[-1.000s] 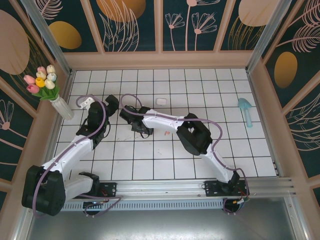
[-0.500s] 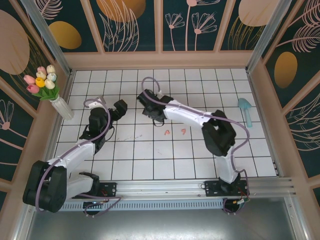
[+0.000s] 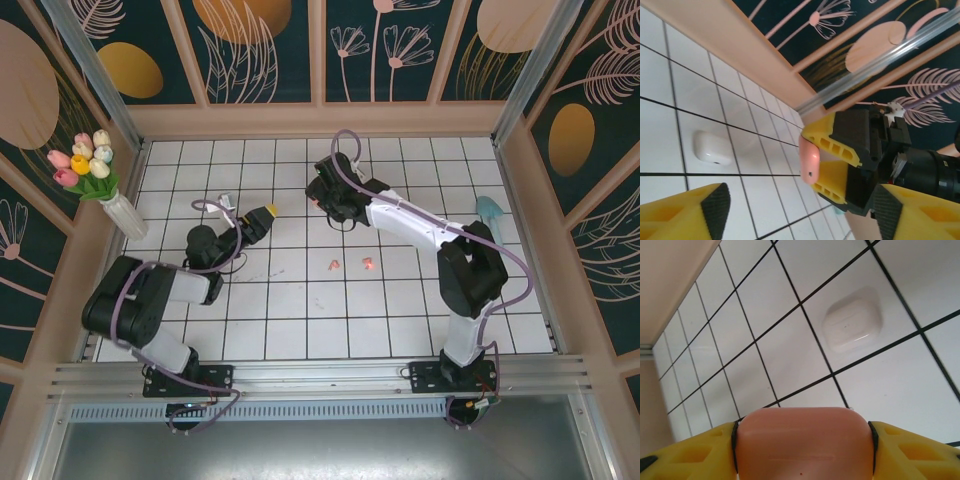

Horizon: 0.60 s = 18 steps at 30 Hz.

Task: Insert the wireless bluetooth earbuds into the charging case

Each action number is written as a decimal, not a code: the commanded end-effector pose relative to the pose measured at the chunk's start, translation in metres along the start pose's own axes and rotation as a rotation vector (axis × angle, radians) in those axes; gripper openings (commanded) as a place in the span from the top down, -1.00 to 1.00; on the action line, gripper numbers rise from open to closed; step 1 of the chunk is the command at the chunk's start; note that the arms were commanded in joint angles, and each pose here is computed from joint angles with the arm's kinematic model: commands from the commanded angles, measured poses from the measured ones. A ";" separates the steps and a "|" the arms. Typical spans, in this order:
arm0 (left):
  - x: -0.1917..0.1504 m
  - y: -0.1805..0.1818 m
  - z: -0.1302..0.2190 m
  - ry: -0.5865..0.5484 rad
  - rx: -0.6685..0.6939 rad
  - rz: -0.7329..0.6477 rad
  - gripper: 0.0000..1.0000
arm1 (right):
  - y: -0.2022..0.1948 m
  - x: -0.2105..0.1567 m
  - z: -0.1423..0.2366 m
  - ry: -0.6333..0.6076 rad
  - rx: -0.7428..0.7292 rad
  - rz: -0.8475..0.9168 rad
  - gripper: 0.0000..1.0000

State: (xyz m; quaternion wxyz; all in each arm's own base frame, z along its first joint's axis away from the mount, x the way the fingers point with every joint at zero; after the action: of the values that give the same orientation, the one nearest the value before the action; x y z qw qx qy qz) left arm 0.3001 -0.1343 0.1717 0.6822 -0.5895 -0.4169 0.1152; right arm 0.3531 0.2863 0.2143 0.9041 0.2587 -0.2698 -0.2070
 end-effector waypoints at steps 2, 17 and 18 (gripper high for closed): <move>0.005 -0.022 -0.008 0.016 -0.219 0.018 -0.44 | 0.015 0.007 0.015 0.010 0.134 -0.077 0.17; -0.021 -0.020 -0.058 0.068 -0.190 -0.040 -0.27 | 0.024 0.001 0.017 0.030 0.181 -0.106 0.19; -0.021 -0.019 -0.060 0.068 -0.185 -0.046 -0.24 | 0.024 0.000 0.017 0.031 0.183 -0.107 0.19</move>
State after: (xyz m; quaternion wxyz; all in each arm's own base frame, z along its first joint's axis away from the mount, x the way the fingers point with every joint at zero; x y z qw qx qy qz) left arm 0.3164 -0.1925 0.1802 0.6473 -0.6526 -0.3906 0.0494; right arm 0.3537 0.2979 0.2197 0.8850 0.3248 -0.2479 -0.2232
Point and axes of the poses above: each hand's point on the last joint's axis, 136 mm out from that joint toward the fingers, its own z axis back along the fingers, its own y axis along the line the jaws close on, x = y × z, the point moved 8 cm from there along z, back along the fingers, and after that the axes turned 6 degrees about z, right-handed, at the moved point
